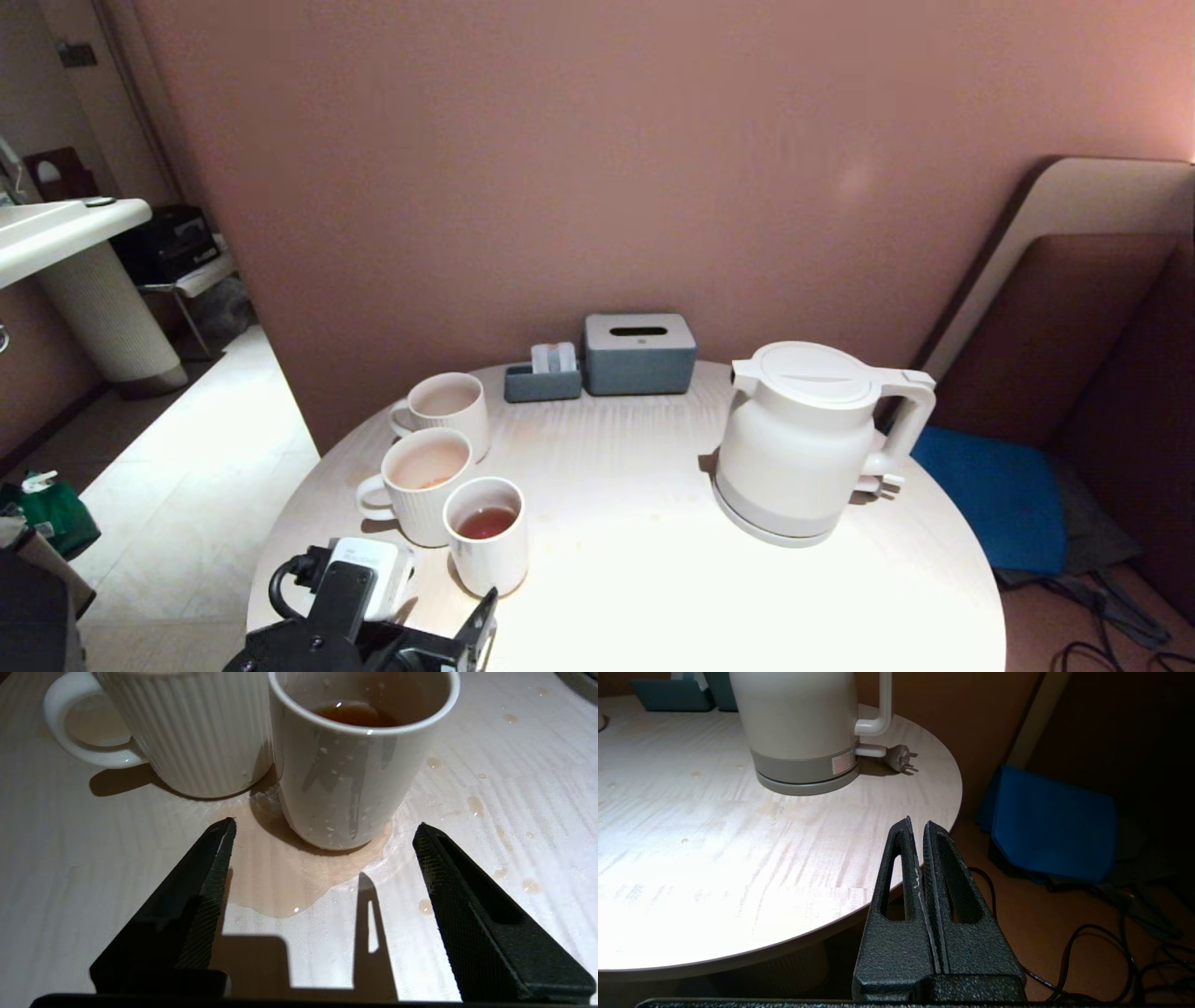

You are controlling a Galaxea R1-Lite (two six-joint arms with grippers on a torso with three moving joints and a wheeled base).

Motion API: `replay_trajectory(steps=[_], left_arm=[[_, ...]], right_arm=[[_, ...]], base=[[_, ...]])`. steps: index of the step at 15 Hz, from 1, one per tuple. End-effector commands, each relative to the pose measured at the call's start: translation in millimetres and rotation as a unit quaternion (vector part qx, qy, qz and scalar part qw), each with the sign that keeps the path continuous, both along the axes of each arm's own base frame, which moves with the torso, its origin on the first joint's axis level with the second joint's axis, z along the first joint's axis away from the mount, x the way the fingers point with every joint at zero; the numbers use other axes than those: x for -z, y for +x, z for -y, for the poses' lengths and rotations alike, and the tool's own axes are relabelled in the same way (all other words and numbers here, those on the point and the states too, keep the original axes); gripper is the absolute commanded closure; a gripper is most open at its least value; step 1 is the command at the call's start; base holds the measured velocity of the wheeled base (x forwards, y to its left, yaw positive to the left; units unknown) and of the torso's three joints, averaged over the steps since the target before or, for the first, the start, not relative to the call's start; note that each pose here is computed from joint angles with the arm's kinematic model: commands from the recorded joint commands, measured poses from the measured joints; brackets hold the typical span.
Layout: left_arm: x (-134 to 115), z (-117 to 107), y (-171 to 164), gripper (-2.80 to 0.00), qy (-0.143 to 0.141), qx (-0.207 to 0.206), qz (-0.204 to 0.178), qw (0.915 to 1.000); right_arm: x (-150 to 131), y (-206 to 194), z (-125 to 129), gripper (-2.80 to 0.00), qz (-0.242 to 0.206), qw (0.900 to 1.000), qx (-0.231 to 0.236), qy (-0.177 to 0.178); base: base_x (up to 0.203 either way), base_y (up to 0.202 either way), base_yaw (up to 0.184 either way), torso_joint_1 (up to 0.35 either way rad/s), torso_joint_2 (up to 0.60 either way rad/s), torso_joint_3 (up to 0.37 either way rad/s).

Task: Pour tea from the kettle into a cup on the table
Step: Pick up the cup

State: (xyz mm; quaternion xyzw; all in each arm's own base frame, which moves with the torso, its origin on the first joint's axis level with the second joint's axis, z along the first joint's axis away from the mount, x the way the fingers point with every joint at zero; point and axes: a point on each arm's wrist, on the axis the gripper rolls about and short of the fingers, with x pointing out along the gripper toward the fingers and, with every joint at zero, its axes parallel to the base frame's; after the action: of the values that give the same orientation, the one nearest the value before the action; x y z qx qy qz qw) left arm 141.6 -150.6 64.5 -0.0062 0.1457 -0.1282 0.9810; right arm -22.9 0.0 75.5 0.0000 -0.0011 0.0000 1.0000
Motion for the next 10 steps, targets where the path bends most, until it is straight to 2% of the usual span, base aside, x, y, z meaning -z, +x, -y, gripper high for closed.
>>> replay_trajectory(steps=[1,5,8,10], left_arm=[[-2,7,6,-2.80,-0.014,0.000,0.009,0.9999],[11,16,13,-2.80,-0.002,-0.002,-0.006,1.0000],[18,21,18,-2.80,-0.008,-0.005,-0.005,0.9999],[27,22,20,-2.80,0.003,-0.008,-0.016,0.9998]], right_arm=[[0,0,0,0.00,-0.001,1.000,0.000,0.000],[0,0,0,0.00,0.000,1.000,0.000,0.000],[0,0,0,0.00,0.000,1.000,0.000,0.000],[0,0,0,0.00,0.000,1.000,0.000,0.000]], base=[[0.000,0.000,0.000,0.000,0.00,0.000],[0.000,0.000,0.000,0.000,0.00,0.000],[0.000,0.000,0.000,0.000,0.00,0.000],[0.000,0.000,0.000,0.000,0.00,0.000]])
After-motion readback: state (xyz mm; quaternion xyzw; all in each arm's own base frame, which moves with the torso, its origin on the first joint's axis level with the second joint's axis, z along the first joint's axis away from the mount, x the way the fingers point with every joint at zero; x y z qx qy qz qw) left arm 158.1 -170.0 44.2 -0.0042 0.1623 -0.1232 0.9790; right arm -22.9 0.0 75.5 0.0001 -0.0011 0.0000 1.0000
